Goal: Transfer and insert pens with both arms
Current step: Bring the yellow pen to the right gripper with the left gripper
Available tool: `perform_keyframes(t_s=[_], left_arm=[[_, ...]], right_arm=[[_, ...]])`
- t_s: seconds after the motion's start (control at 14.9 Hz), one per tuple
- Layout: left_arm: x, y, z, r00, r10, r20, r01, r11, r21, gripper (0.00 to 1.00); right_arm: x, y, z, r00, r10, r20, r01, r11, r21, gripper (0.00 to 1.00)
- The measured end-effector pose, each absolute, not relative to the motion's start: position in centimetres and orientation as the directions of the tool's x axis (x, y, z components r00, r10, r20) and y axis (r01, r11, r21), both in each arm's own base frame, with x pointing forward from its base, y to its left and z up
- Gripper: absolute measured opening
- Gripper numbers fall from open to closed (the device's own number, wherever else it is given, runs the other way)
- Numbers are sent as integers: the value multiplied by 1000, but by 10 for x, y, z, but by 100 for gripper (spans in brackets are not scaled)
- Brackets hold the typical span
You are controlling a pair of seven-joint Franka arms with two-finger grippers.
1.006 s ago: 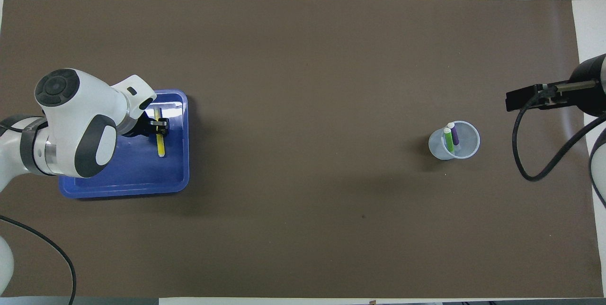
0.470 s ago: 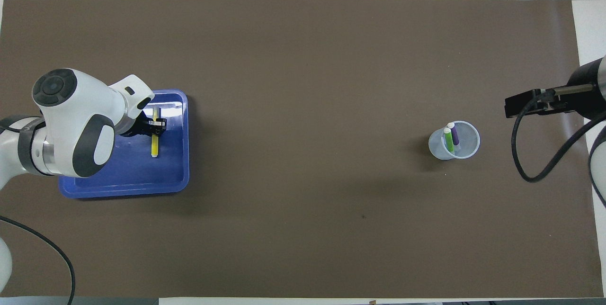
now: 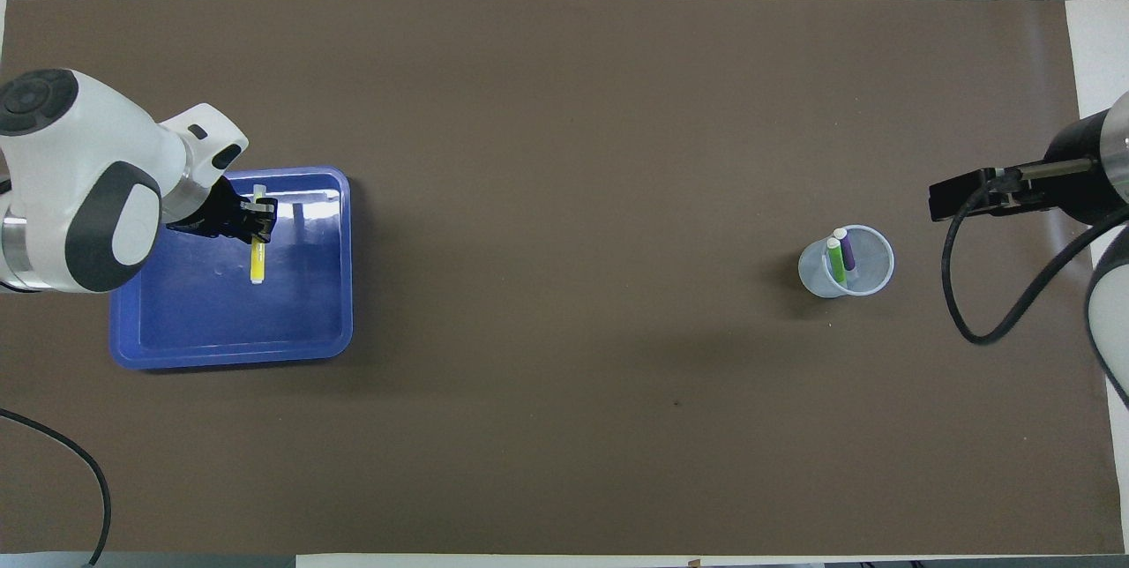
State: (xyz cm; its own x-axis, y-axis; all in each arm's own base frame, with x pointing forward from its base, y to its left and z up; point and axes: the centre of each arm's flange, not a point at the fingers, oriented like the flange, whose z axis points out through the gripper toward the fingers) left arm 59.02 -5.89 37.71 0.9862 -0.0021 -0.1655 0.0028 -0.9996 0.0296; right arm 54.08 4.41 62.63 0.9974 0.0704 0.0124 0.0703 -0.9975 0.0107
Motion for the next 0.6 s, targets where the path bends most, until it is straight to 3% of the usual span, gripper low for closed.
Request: perform_keyframes(t_s=[0.13,0.34,0.6], left_arm=[[595,-61,412,977,65,-204,80,-995,62,17],[598,-79,462,910,304,-283,350,-928,127,17],[592,-112,506,688,567,-454,695,-695,185,17]], right_arm=[[542,55,628,998,56,30,58,-996,-64,100],[546,75,632,998,3,64,18,-971,-239,100],[548,136,641,982,-178,62,-139,-908,-395,100]])
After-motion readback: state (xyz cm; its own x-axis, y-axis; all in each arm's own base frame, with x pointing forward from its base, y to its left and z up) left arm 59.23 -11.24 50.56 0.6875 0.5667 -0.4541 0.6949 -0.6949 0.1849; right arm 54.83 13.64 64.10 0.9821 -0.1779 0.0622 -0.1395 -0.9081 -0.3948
